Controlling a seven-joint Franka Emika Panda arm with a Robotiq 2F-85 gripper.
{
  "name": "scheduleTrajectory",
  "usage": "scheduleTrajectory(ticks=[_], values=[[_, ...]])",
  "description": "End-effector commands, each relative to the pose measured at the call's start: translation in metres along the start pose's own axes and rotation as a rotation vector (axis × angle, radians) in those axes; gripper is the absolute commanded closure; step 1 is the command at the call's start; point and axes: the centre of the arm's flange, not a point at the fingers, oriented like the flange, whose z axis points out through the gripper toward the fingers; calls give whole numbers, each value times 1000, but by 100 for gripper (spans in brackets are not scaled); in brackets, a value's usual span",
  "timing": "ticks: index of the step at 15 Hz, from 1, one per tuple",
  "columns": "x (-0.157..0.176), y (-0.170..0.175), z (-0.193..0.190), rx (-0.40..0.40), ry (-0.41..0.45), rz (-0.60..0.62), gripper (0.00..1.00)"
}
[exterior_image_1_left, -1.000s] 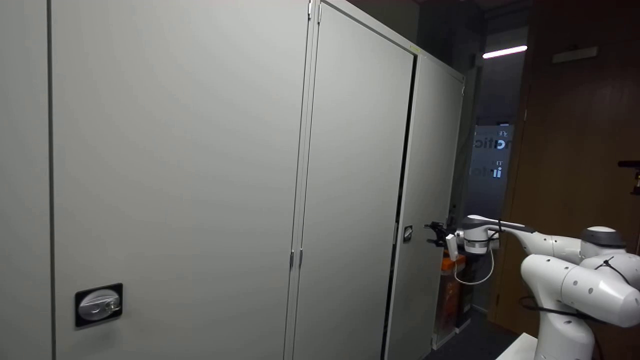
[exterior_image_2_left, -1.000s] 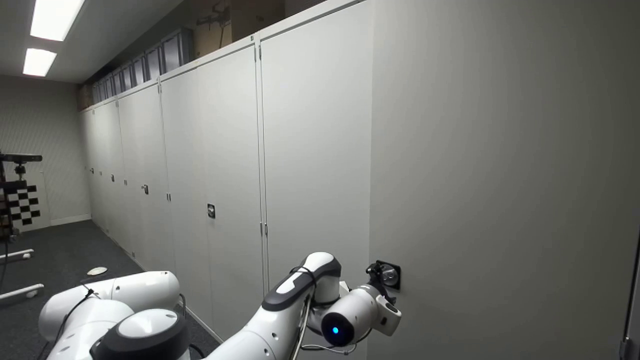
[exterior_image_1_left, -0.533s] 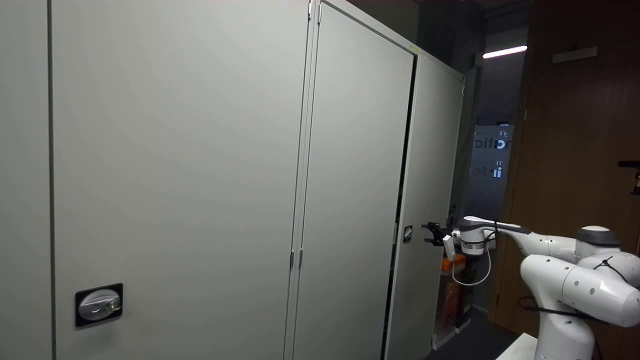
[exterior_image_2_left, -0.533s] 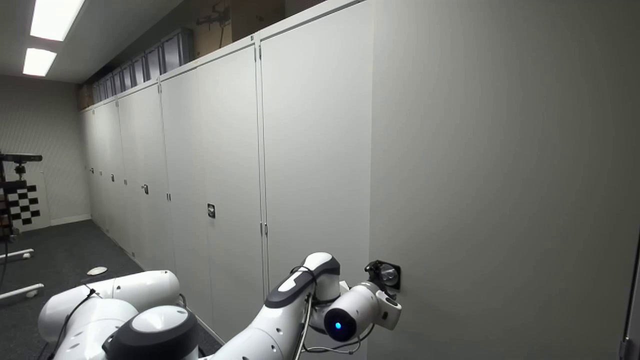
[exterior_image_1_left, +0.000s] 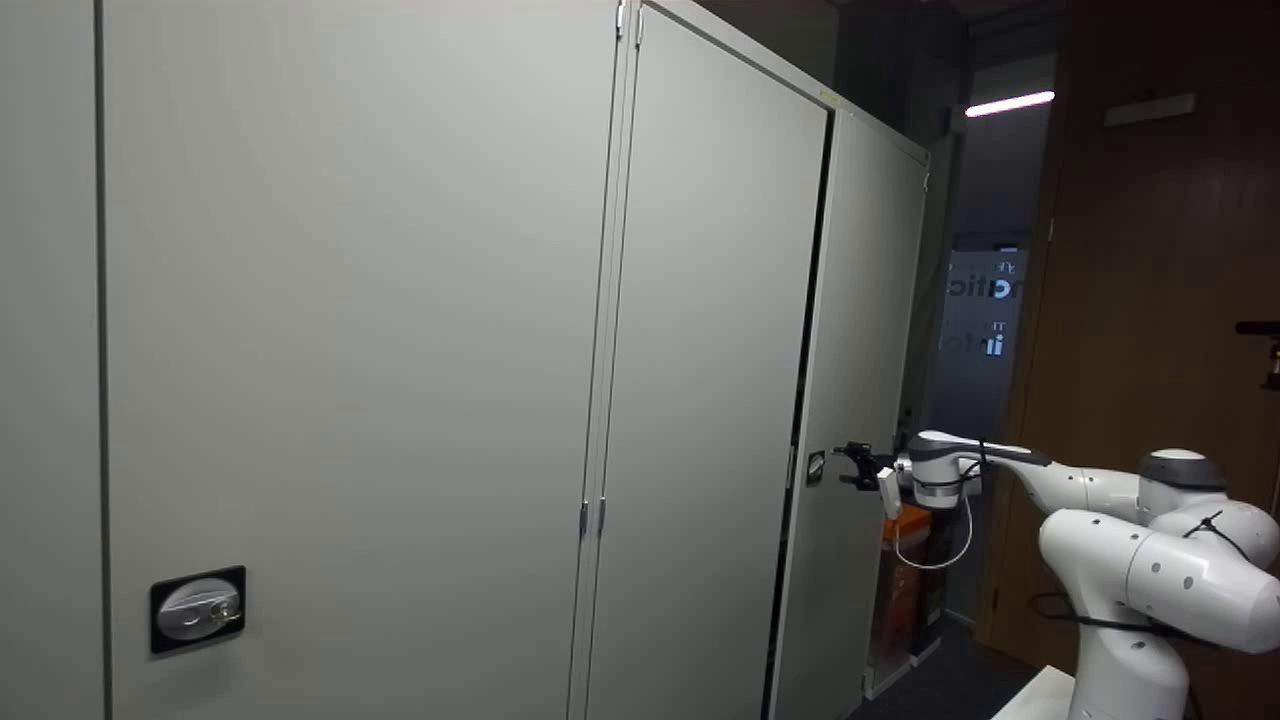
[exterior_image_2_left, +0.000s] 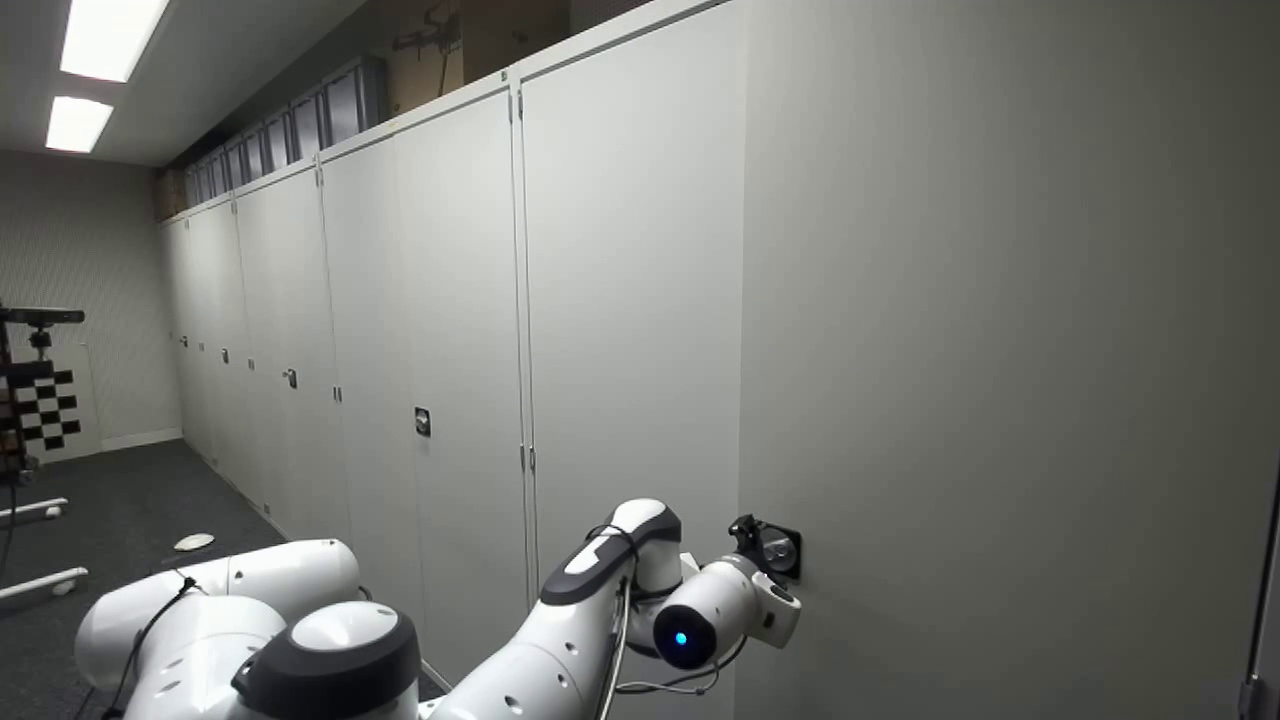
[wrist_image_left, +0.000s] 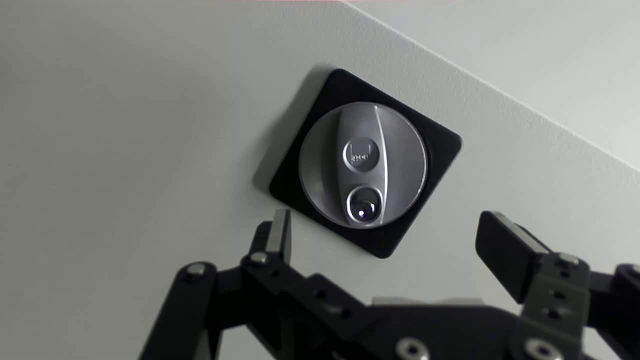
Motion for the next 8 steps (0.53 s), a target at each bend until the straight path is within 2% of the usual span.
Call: scheduleTrajectory(ticks=[1, 4, 8], values=[[6, 5, 13, 19, 45, 63, 0], [2, 5, 15, 25, 41, 103, 0], [-20, 4, 14, 25, 6, 128, 0]])
